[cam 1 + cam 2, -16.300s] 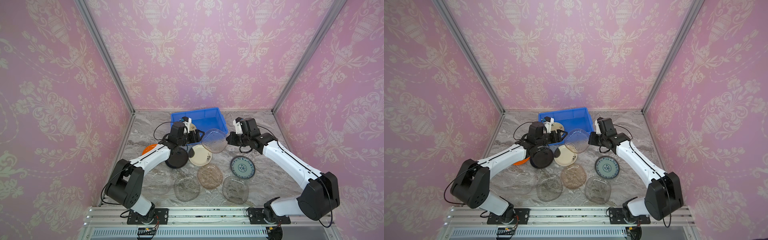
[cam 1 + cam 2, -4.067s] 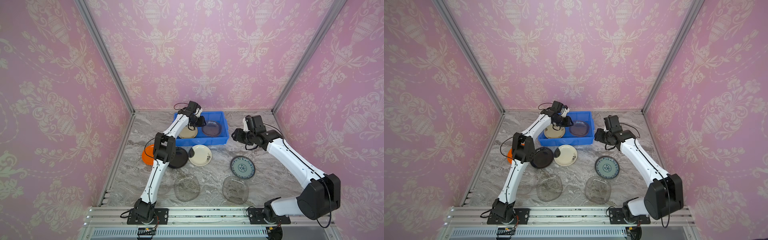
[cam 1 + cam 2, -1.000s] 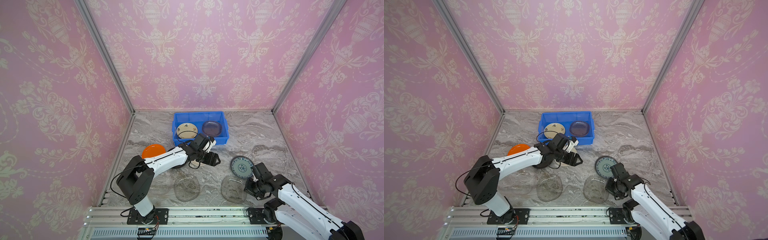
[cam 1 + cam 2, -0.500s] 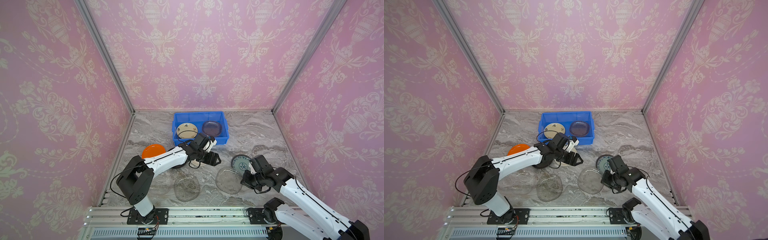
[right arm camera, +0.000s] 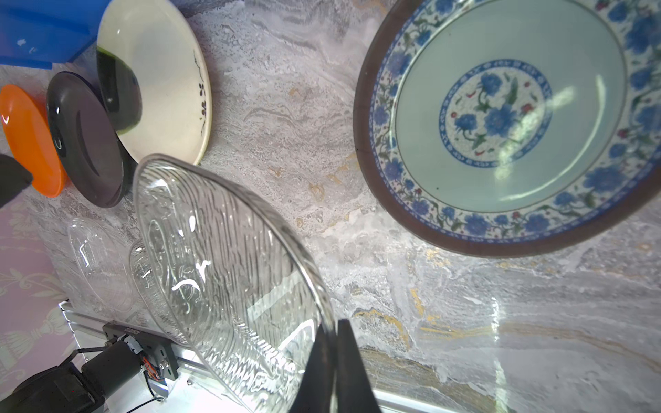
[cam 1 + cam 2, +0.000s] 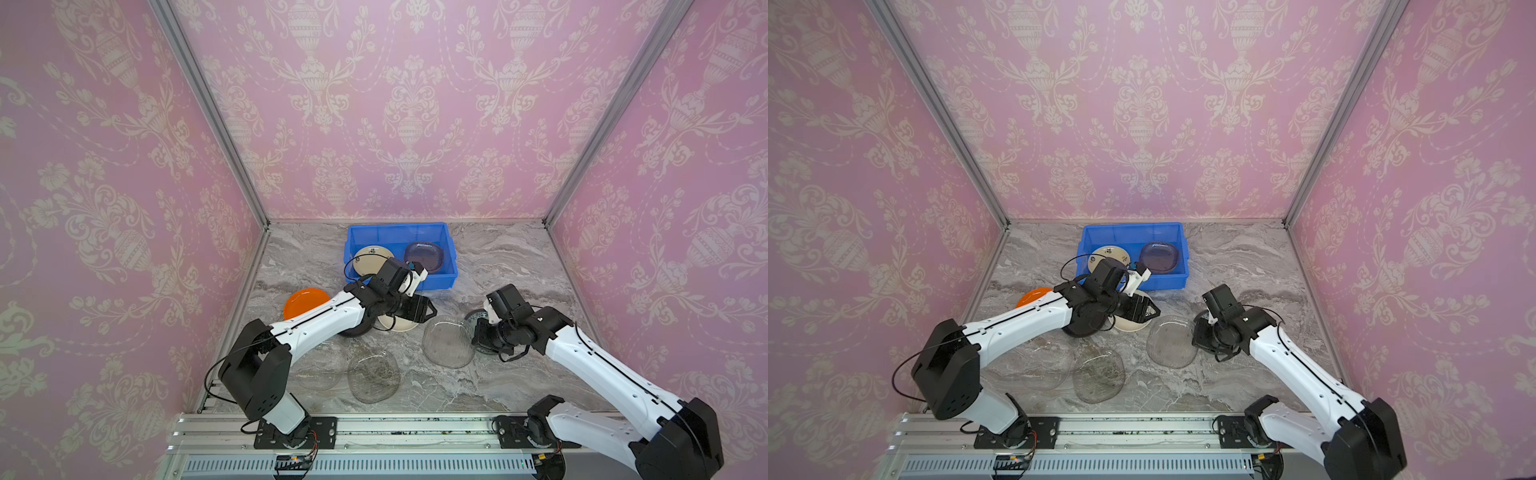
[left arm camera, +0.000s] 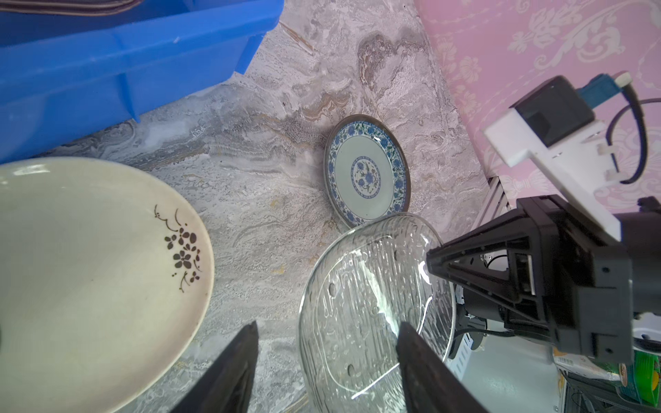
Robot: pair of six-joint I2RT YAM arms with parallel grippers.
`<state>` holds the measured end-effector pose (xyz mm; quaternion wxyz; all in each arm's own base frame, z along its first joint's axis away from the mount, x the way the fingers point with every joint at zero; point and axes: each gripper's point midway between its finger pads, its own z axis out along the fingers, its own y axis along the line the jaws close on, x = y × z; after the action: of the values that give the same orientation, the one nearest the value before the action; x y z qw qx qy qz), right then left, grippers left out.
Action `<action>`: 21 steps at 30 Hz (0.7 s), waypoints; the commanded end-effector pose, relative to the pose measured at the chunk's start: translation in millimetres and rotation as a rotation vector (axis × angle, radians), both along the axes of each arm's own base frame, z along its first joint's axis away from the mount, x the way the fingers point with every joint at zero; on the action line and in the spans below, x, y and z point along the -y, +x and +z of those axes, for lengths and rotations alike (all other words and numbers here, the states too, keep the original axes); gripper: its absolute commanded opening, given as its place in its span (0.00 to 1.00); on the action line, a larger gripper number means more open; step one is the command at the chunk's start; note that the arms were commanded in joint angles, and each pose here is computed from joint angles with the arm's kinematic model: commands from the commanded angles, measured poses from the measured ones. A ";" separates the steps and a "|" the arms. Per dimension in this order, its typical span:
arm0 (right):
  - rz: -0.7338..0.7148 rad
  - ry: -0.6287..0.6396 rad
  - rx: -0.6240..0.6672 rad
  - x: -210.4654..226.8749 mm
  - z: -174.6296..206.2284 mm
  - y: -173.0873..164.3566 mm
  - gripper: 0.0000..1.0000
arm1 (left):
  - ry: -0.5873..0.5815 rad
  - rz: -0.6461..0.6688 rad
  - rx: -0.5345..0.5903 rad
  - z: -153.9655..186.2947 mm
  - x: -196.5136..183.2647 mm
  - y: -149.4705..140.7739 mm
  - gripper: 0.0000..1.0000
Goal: Place the plates into the plastic bin on the countertop
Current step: Place the plate in the plastic bin.
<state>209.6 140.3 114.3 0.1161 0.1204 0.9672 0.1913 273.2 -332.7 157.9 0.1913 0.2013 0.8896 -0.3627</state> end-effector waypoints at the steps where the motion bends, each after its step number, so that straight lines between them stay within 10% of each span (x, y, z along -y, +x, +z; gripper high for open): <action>1: 0.023 0.014 0.081 -9.2 16.6 20.6 0.00 | -0.003 0.004 -0.009 1.8 -8.1 -4.9 0.63; 21: 0.051 0.066 0.149 -30.2 36.5 51.9 0.00 | 0.020 0.097 -0.050 -17.2 -26.2 11.9 0.21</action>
<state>252.6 162.2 138.5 0.1616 0.1028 0.9567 0.2191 281.8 -310.7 143.7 0.1818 0.1573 0.9038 -0.3542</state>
